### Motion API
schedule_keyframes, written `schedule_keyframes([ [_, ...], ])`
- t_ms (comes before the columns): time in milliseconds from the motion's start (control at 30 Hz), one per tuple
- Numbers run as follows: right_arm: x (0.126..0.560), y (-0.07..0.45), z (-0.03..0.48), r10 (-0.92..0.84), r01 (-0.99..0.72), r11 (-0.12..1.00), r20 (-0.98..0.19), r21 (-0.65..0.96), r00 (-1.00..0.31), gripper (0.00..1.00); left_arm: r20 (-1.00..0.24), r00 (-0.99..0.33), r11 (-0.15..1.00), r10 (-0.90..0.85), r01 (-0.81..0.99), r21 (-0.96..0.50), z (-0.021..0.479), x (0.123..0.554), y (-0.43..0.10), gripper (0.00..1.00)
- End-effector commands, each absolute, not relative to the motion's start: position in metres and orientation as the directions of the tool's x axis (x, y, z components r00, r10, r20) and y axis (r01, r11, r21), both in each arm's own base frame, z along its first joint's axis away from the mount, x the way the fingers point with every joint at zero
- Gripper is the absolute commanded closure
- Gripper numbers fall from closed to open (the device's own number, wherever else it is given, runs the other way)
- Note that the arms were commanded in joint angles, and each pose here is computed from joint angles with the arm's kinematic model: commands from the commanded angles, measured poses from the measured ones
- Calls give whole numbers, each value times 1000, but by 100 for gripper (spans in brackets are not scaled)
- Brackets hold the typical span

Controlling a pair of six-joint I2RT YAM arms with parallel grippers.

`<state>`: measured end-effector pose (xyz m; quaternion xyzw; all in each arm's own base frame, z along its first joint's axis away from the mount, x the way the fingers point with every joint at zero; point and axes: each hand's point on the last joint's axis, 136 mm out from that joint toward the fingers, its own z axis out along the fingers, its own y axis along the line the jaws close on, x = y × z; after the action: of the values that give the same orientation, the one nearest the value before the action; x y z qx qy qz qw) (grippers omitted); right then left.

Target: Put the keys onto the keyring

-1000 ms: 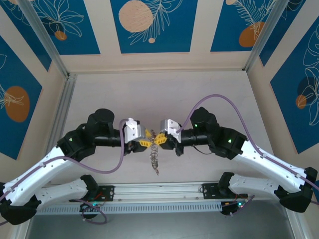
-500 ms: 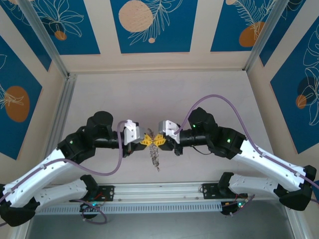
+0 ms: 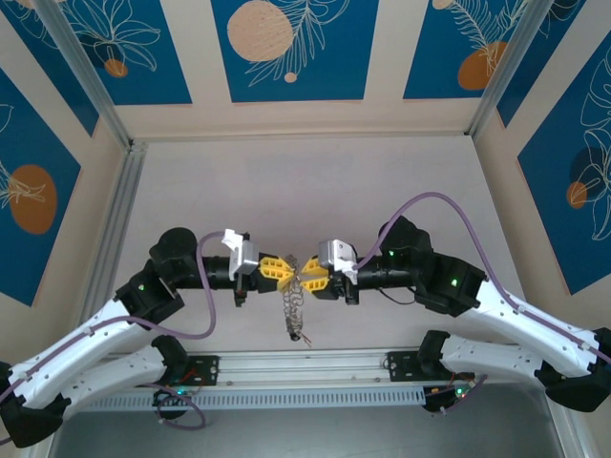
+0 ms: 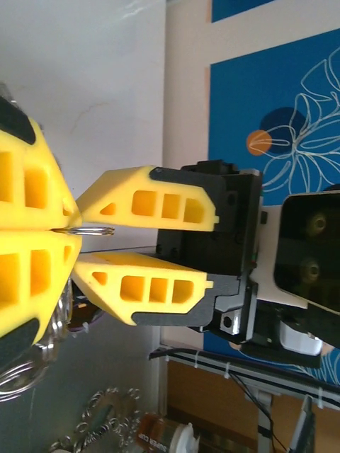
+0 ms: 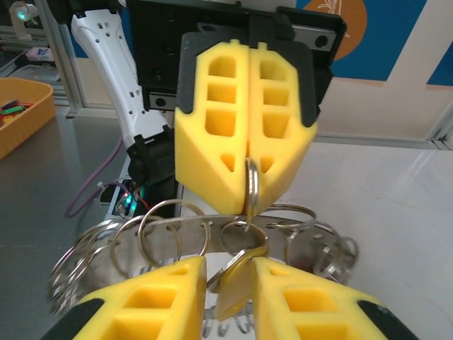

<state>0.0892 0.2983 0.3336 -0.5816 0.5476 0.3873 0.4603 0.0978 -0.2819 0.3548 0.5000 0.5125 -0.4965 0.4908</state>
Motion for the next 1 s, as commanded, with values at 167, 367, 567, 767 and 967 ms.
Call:
schedule_keyframes([
  [167,85,303,333,-253,-994,7,-962,-106,101,76,-993,21,-21,-115,999,24,389,93,-276,100],
  [367,130,287,334,-243,-964,256,-970,-76,12,73,-1000,-13,201,16,980,-10,363,130,-270,100],
  [567,187,245,317,-162,-815,579,-976,27,-147,52,-960,-115,449,256,893,13,314,175,-254,100],
  [767,205,204,308,-76,-687,724,-982,67,-175,30,-881,-202,553,428,829,79,276,210,-251,100],
  [967,212,180,293,-36,-620,778,-977,105,-210,17,-851,-287,590,439,807,31,238,256,-294,100],
])
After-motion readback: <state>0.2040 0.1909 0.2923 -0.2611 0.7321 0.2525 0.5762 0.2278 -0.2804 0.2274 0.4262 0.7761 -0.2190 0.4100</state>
